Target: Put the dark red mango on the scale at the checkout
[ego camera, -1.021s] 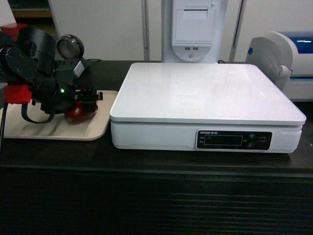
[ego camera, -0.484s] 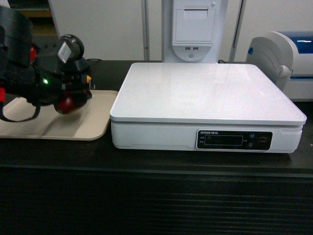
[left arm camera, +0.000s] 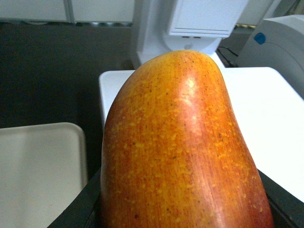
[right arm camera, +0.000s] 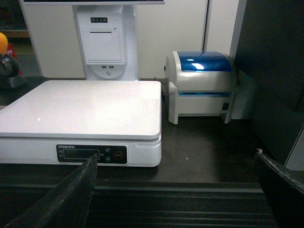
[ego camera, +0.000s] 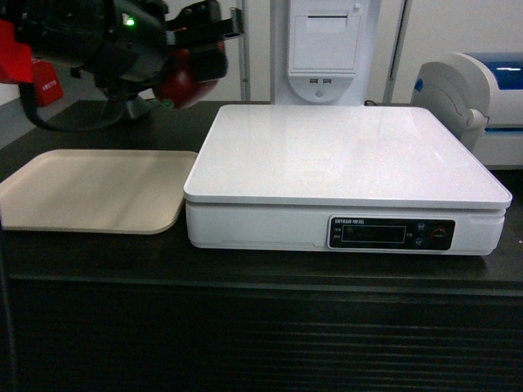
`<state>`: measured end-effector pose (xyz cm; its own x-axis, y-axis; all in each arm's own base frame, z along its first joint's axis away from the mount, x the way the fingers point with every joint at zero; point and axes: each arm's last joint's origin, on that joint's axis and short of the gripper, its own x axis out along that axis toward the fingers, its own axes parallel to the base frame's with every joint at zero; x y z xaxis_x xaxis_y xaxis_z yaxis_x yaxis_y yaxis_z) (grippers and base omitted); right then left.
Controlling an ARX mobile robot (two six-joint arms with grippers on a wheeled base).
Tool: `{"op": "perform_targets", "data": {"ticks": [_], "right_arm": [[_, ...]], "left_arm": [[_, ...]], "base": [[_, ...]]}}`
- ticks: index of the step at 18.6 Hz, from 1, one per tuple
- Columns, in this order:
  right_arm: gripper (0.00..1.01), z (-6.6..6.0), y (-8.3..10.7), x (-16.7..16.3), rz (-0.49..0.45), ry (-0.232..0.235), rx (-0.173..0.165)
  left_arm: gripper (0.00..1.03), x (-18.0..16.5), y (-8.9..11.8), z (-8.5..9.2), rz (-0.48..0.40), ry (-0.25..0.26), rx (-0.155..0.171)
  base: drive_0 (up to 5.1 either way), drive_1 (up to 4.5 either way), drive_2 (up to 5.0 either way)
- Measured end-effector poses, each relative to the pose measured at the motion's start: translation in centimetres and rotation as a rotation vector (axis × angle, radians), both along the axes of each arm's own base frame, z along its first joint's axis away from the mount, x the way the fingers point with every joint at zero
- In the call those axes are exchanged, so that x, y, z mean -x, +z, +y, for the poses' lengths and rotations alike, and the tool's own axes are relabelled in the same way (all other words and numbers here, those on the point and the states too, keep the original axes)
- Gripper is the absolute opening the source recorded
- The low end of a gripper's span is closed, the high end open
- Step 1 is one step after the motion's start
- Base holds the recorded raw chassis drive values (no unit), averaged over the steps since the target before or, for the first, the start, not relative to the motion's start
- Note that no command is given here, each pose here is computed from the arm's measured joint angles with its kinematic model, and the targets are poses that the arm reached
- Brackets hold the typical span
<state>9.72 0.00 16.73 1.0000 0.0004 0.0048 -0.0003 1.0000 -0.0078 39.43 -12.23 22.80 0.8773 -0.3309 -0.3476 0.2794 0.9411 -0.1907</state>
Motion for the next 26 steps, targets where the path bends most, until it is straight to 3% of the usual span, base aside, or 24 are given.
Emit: {"op": "perform_targets", "data": {"ticks": [3,6,9,12,15,18,21,22,24,26], "right_arm": [[0.98,0.0,0.0,0.0,0.000,0.000,0.000],[0.98,0.0,0.0,0.0,0.000,0.000,0.000],[0.98,0.0,0.0,0.0,0.000,0.000,0.000],[0.98,0.0,0.0,0.0,0.000,0.000,0.000],[0.98,0.0,0.0,0.0,0.000,0.000,0.000],[0.98,0.0,0.0,0.0,0.000,0.000,0.000],[0.98,0.0,0.0,0.0,0.000,0.000,0.000],[0.98,0.0,0.0,0.0,0.000,0.000,0.000],[0.98,0.0,0.0,0.0,0.000,0.000,0.000],[0.98,0.0,0.0,0.0,0.000,0.000,0.000]], "left_arm": [[0.60,-0.4,0.7,-5.2,-0.015,-0.059,0.017],[0.60,-1.4,-1.3,-9.1,0.066,-0.097,0.018],[0.60,-2.7,-3.1,-11.4,0.129,-0.089,0.014],[0.60,-3.9,-3.4,-14.4,0.155,-0.082,0.024],[0.60,-4.4,-5.2,-16.3,0.209,-0.084,-0.007],[0.60,-4.6,-5.6,-17.0,0.241,-0.073,-0.016],[0.95,-4.8,-5.1,-17.1,0.222,-0.083,0.011],[1.00,-4.9,-5.0,-17.0,0.213,-0.084,0.016],[0.98,-4.8,-4.2,-16.6,0.166,-0.083,0.033],[0.98,-4.1,-1.5,-15.6,0.066,-0.084,0.067]], "base": [[0.0,0.00,0.0],[0.0,0.00,0.0],[0.0,0.00,0.0],[0.0,0.00,0.0],[0.0,0.00,0.0],[0.0,0.00,0.0],[0.0,0.00,0.0],[0.0,0.00,0.0],[0.0,0.00,0.0],[0.0,0.00,0.0]]}}
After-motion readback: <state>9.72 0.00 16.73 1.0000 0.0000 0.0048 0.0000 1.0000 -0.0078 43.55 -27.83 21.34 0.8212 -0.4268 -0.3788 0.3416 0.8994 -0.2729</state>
